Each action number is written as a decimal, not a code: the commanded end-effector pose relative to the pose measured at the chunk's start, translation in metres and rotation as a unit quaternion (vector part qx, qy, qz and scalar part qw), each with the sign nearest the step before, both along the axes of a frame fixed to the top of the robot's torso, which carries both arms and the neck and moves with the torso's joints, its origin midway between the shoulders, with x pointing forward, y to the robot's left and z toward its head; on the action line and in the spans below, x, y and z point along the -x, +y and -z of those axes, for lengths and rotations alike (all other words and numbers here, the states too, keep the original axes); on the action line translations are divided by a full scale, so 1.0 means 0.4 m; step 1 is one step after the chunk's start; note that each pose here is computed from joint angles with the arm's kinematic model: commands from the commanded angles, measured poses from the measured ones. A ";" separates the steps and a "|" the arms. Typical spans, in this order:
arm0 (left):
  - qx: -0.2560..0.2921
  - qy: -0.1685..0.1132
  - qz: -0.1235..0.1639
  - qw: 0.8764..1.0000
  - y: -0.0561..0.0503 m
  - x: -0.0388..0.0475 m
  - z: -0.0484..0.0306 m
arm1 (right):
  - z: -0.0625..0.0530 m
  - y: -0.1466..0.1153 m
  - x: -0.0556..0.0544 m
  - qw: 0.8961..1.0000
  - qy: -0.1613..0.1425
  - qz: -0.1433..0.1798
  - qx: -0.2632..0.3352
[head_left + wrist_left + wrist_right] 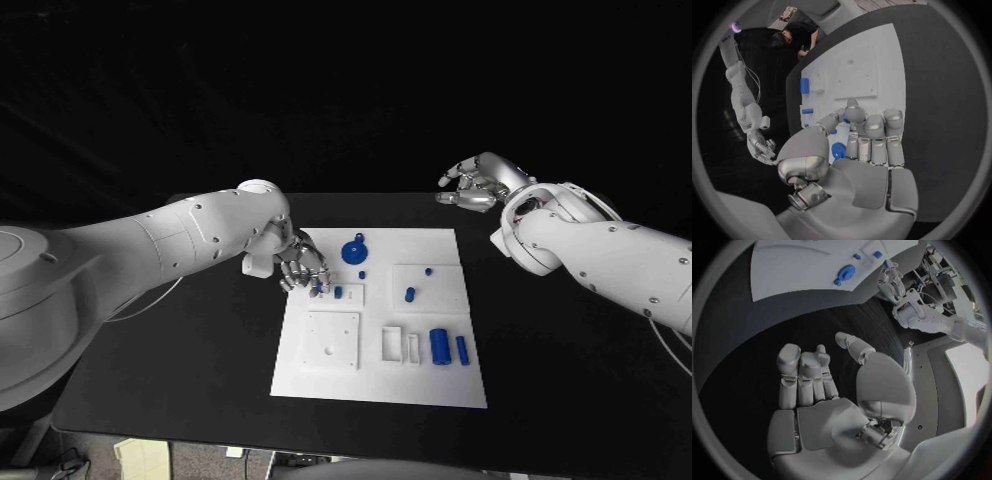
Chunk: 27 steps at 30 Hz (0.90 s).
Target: Assemble the parts on the task board
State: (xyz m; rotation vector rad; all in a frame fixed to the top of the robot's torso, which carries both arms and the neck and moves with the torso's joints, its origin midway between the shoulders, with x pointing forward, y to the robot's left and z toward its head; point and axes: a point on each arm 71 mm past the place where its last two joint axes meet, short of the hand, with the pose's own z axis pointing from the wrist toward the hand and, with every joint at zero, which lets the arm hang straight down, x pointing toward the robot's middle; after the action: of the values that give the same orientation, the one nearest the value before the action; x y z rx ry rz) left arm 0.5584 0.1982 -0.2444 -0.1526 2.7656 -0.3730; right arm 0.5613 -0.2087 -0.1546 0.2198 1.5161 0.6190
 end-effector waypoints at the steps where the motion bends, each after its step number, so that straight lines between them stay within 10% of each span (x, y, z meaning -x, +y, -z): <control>1: -0.010 0.021 0.012 1.000 -0.002 0.002 0.001 | 0.001 0.004 0.001 1.000 0.002 -0.007 0.003; 18: -0.028 0.037 0.016 0.999 0.000 -0.014 0.006 | 0.001 0.011 0.000 1.000 0.002 -0.009 0.002; 27: 0.018 -0.017 -0.021 0.999 0.056 -0.013 -0.002 | -0.001 0.006 0.003 1.000 0.000 -0.014 -0.001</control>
State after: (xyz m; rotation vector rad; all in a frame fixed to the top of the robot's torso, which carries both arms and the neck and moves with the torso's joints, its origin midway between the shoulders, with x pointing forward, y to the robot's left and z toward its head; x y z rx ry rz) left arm 0.5613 0.2236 -0.2465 -0.1862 2.7872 -0.3328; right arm 0.5610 -0.2080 -0.1546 0.2178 1.5163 0.6234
